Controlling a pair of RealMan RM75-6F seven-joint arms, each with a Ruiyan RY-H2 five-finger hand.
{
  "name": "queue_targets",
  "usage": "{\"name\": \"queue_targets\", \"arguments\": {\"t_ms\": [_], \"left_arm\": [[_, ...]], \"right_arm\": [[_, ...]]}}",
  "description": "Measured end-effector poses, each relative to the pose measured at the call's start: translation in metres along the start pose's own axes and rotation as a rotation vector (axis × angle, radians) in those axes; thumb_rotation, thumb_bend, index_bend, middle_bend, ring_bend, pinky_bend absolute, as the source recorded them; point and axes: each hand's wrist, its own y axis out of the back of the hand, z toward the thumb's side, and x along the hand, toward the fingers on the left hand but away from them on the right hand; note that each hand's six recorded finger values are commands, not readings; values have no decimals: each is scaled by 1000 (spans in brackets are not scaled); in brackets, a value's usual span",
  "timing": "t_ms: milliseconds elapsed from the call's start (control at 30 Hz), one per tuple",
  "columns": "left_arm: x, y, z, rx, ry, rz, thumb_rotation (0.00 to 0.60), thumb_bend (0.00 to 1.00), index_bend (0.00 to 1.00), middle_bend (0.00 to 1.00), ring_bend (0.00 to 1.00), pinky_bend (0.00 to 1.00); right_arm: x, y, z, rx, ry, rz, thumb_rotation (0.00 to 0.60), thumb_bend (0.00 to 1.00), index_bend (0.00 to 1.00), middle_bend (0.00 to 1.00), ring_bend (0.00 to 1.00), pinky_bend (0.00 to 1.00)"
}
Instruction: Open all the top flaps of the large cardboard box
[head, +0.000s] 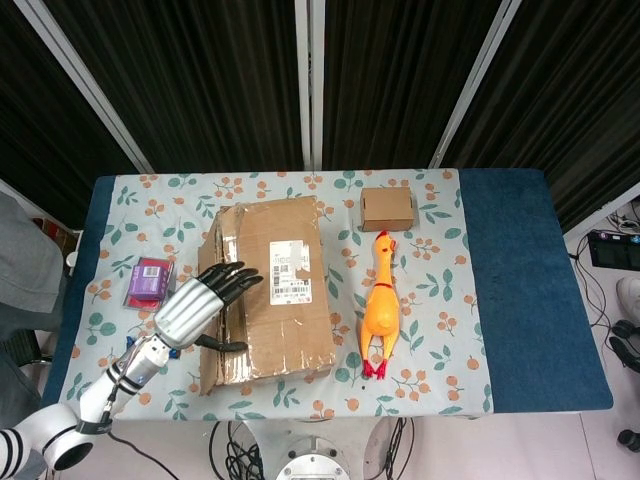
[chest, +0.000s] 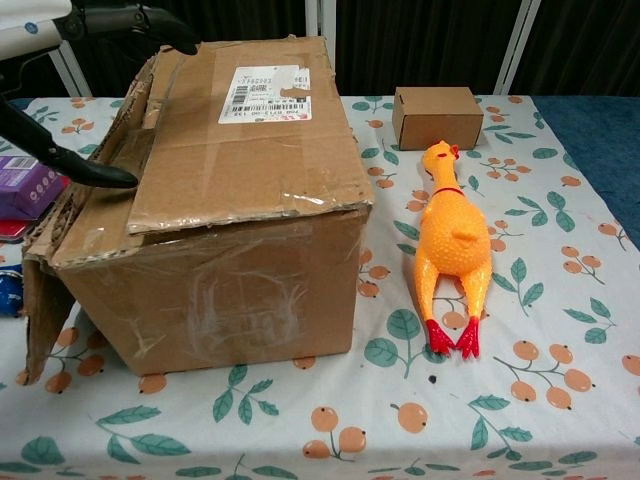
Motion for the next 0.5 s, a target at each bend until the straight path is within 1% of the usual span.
{"name": "queue_targets", "arguments": {"t_ms": [333, 433, 500], "left_arm": [[16, -2, 10, -30, -21, 13, 415, 20, 101, 114, 95, 191], [22, 4, 11, -36, -14, 47, 415, 19, 101, 113, 95, 191], [26, 10, 11, -32, -10, 84, 417, 19, 101, 105, 95, 191]], "right_arm": [[1, 0, -5, -5, -7, 5, 600, 53, 0, 0, 0, 0], [2, 1, -8, -7, -12, 1, 600, 53, 0, 0, 0, 0], [2, 2, -10, -9, -15, -2, 600, 53, 0, 0, 0, 0]]}}
